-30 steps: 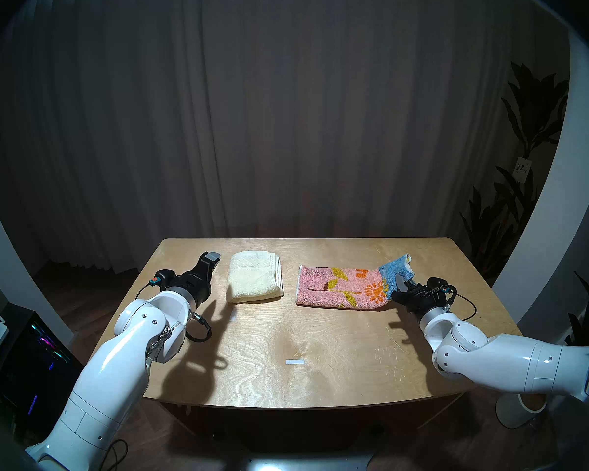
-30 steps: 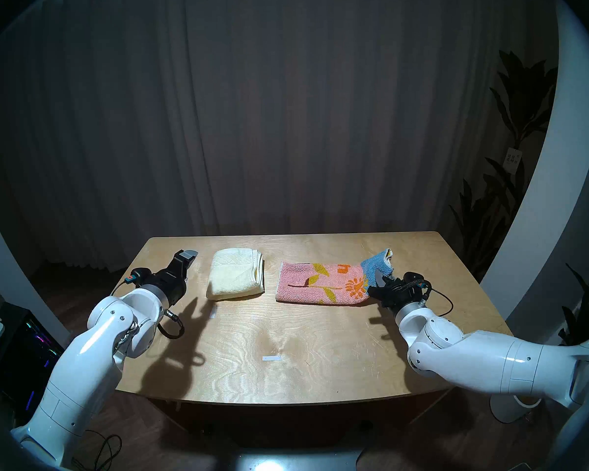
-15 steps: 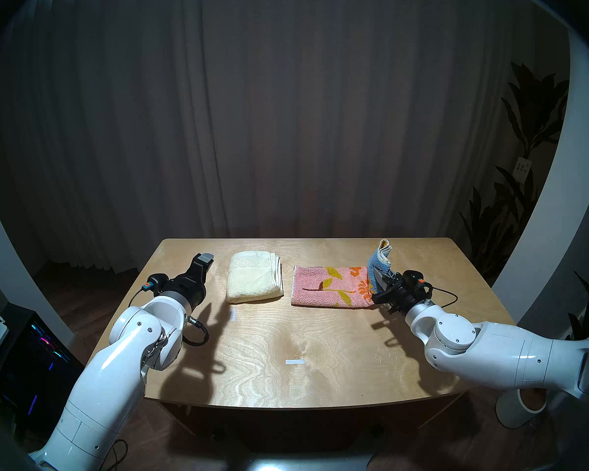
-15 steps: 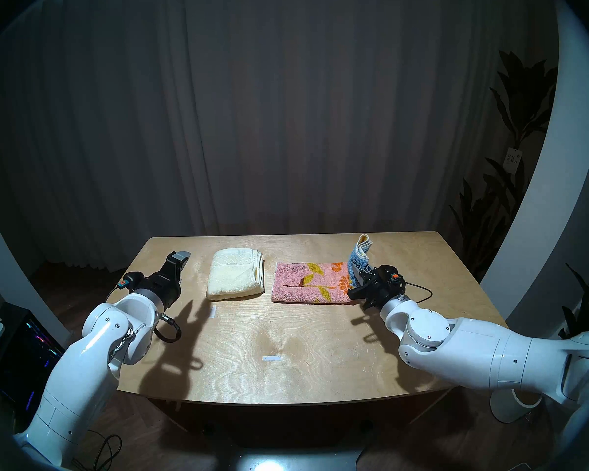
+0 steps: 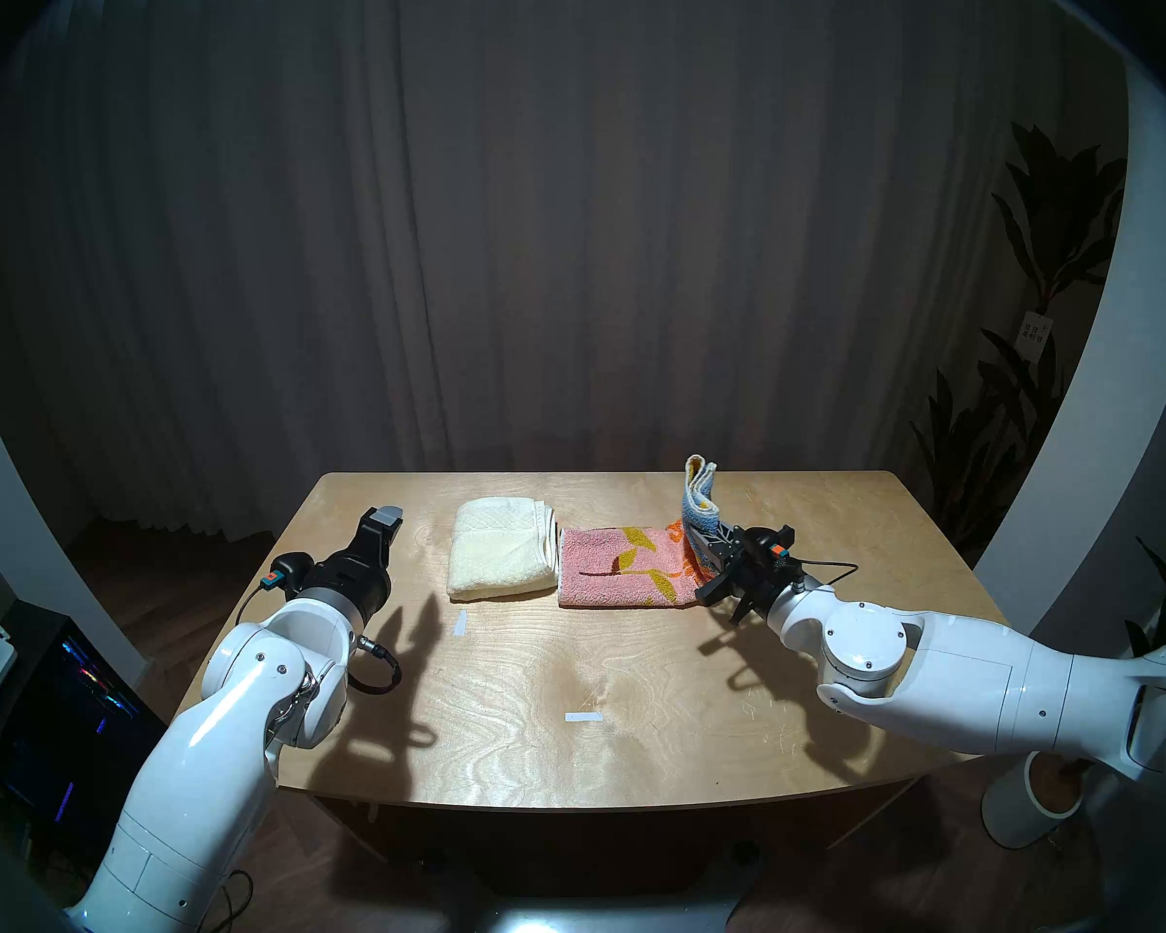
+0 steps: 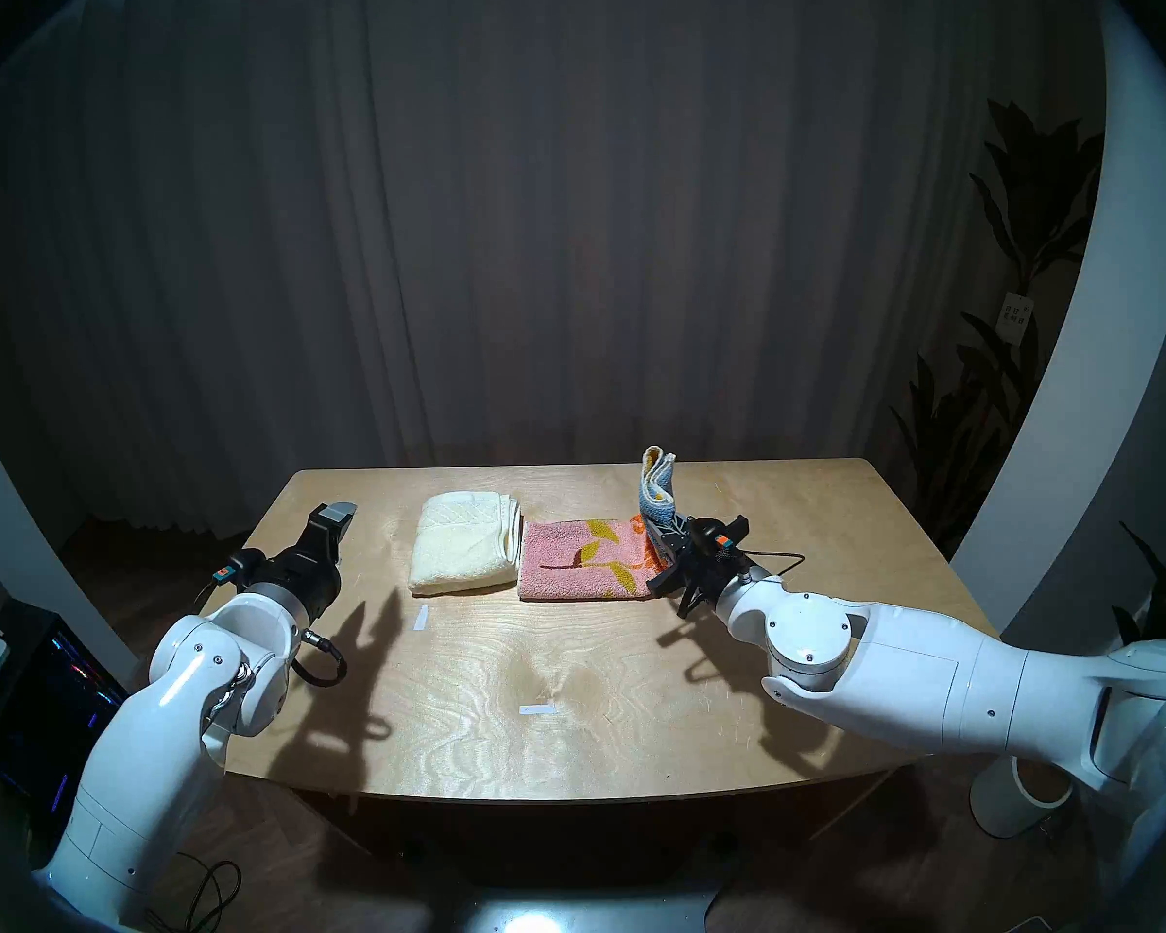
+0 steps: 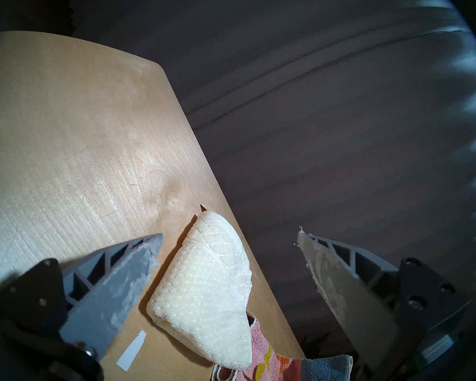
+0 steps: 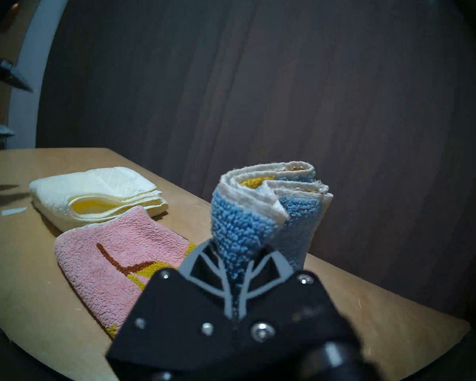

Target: Fold each towel twice and stack them on table

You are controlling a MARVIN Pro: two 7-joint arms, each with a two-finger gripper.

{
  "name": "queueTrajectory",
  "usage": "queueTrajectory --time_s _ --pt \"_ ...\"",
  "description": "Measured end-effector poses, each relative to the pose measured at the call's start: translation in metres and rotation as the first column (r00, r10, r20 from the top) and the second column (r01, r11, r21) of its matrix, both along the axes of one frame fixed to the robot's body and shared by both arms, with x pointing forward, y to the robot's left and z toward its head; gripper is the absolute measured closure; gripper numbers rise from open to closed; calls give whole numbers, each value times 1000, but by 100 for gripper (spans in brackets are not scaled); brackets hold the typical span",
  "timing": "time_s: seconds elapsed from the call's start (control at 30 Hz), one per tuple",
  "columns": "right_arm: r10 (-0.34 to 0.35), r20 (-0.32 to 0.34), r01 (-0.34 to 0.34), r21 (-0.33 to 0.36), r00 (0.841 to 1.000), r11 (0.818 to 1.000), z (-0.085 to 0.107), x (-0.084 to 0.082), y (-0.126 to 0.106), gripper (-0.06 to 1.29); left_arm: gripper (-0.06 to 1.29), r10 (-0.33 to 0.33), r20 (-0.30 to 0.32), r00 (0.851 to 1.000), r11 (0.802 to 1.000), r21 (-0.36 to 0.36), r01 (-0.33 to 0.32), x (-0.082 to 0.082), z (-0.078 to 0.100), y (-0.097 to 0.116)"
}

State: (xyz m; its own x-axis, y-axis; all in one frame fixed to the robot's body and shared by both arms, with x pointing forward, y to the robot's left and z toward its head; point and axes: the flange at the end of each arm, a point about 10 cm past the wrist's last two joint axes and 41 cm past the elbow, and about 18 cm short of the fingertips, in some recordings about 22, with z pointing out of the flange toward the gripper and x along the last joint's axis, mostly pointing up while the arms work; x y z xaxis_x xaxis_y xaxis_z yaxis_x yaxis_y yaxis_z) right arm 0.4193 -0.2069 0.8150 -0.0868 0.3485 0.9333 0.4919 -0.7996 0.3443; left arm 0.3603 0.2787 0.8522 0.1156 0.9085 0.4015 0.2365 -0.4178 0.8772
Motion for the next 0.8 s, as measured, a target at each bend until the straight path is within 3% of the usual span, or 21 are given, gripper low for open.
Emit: queueTrajectory --time_s 0.13,0.43,0.8 --pt "59 12 -58 -73 998 996 2 -1 13 123 0 14 4 1000 1000 -11 -14 -5 -1 4" --pt "122 7 -120 -139 993 983 10 -1 39 123 0 32 12 999 999 -26 -32 -13 -2 8" --pt "201 -31 -201 -290 979 936 -3 -2 75 123 0 64 38 997 997 -43 -62 -23 1 17"
